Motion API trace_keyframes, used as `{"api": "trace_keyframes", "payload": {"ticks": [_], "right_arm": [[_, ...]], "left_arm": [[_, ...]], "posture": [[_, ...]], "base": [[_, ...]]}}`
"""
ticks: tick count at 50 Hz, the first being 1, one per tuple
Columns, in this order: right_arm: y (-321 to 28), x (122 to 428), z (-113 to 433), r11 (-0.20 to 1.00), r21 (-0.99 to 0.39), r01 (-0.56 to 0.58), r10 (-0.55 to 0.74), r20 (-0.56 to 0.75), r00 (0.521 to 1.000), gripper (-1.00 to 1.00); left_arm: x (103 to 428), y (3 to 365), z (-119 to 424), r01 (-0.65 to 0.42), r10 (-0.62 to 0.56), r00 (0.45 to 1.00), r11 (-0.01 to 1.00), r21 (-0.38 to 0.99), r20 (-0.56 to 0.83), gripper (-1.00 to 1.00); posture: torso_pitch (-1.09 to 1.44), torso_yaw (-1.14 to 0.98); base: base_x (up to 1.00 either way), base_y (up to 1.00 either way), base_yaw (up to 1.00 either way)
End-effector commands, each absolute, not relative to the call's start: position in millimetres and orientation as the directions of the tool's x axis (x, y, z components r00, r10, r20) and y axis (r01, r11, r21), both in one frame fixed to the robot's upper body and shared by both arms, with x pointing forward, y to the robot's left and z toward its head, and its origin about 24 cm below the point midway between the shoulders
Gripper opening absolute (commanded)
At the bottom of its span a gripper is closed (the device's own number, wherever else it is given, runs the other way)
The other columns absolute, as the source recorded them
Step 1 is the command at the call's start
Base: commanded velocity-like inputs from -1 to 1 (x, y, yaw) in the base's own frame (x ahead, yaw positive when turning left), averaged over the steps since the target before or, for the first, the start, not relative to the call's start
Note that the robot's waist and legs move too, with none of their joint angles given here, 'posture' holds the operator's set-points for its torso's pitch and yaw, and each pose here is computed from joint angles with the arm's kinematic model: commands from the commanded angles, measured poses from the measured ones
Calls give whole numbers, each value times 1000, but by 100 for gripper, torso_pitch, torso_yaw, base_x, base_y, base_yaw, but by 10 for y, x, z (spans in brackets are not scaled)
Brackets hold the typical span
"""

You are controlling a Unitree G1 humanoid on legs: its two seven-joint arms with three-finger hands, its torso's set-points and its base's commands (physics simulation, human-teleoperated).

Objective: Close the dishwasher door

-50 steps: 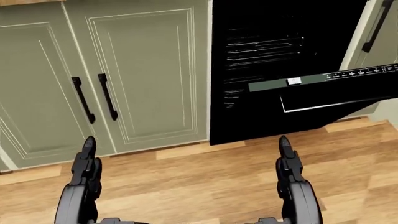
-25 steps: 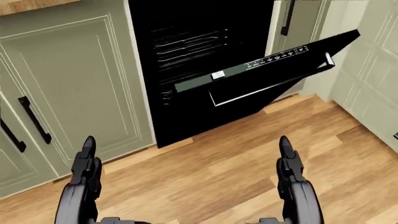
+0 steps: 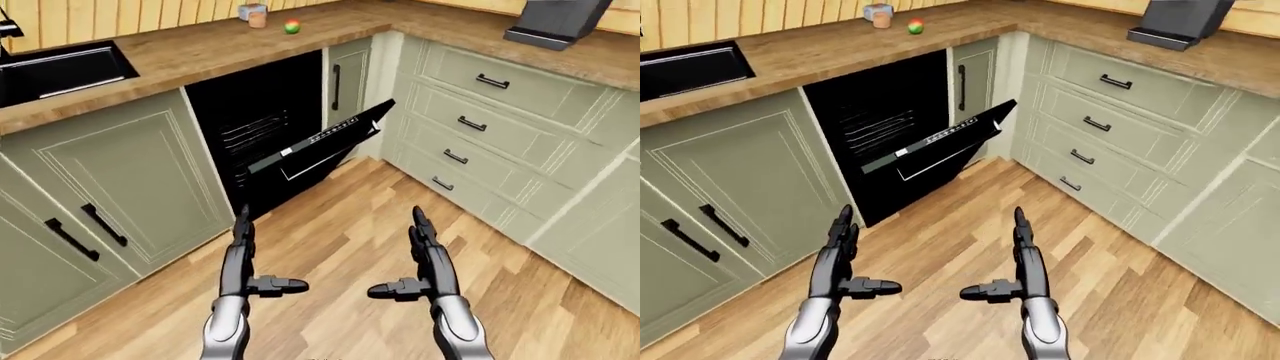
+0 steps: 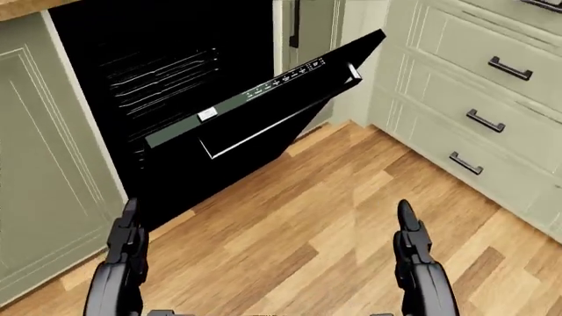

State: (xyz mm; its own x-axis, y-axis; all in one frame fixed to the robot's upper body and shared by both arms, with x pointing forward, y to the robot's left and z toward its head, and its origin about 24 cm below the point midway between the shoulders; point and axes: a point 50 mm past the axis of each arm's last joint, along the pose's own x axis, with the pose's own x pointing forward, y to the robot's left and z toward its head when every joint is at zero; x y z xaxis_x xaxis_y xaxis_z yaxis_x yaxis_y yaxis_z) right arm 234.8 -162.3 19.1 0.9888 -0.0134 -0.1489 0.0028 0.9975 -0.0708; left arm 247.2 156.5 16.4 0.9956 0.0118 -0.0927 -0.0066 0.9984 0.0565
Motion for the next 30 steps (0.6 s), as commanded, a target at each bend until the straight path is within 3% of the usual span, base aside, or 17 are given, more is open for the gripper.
{"api": "trace_keyframes", "payload": {"ticks": [1,30], "right_arm": [[-1544,2419,389,998,-64,-23,21,-43,999,100],[-1580,2383,442,998,-65,-8,6,-36,999,100]], "left_arm": [[2529,1627,367,-34,34,999,997,67,11,100],[2519,1636,382,-37,36,999,997,65,14,100]], "posture": [[0,0],[0,0]], "base": [[0,0,-44],[0,0,-44]]}}
